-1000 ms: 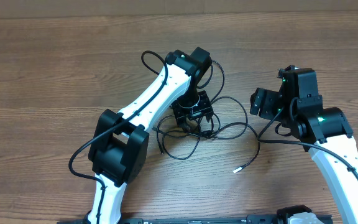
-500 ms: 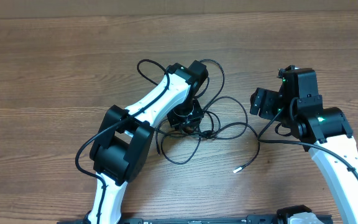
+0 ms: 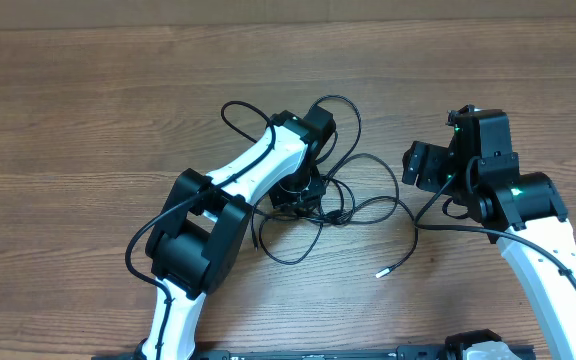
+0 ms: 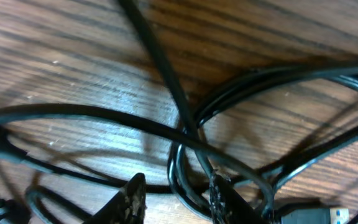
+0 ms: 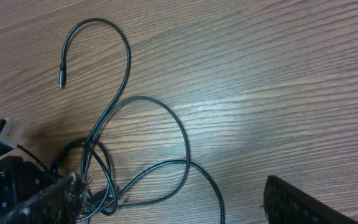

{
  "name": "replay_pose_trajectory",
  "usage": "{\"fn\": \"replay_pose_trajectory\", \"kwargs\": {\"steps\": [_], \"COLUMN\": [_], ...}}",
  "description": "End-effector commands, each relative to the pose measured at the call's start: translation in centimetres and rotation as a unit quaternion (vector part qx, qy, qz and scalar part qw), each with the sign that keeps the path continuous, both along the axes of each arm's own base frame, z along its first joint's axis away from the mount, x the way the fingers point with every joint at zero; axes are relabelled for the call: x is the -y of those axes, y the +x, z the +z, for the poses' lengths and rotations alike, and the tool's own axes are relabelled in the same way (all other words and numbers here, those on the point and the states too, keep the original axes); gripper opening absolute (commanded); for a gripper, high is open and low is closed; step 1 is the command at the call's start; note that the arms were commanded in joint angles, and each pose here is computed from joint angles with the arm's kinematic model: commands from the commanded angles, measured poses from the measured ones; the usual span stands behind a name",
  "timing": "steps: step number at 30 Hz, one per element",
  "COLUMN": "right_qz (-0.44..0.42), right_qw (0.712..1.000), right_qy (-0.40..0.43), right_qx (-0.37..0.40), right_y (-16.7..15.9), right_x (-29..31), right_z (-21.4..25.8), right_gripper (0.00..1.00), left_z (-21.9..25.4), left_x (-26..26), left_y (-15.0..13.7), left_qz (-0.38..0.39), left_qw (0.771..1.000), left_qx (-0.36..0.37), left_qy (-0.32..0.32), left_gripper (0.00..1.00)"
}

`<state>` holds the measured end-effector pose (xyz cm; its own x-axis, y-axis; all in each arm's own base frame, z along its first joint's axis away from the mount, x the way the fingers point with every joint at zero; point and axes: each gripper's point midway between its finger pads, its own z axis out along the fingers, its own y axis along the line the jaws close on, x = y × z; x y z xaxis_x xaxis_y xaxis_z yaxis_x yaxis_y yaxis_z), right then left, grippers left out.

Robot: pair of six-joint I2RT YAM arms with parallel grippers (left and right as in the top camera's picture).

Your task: Untangle cables

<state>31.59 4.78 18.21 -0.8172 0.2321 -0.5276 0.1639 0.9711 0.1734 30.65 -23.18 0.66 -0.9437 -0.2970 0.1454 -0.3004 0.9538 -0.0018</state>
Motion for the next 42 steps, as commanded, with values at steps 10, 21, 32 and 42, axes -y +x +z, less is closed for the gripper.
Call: {"fn": "replay_pose_trajectory", "kwargs": {"steps": [10, 21, 32, 42], "right_qz": [-0.004, -0.003, 0.067, 0.071], "right_qw": [1.000, 1.000, 0.991, 0.984], "right_qy": [-0.003, -0.002, 0.098, 0.088], "right_qx": [0.011, 0.011, -0.061, -0.140], "right_y": [0.1, 0.1, -0.4, -0.3], "right_x": [0.1, 0.1, -4.4, -4.8], "right_z": [0.7, 0.7, -2.3, -7.0], "right_gripper": [0.90, 0.95, 0.96, 0.92], "left_z": [1.0, 14.6, 16.4, 22.0], "left_x": [-0.6, -3.5, -6.2, -8.6], "left_y": [3.6, 12.5, 8.1, 3.8], "left_qz": [-0.050, -0.070, -0.087, -0.112], "left_qw": [0.997, 0.980, 0.991, 0.986], "left_qx": [0.055, 0.184, 0.103, 0.126], "left_qy": [0.003, -0.020, 0.003, 0.007], "left_gripper": [0.04, 0.04, 0.15, 0.19]}}
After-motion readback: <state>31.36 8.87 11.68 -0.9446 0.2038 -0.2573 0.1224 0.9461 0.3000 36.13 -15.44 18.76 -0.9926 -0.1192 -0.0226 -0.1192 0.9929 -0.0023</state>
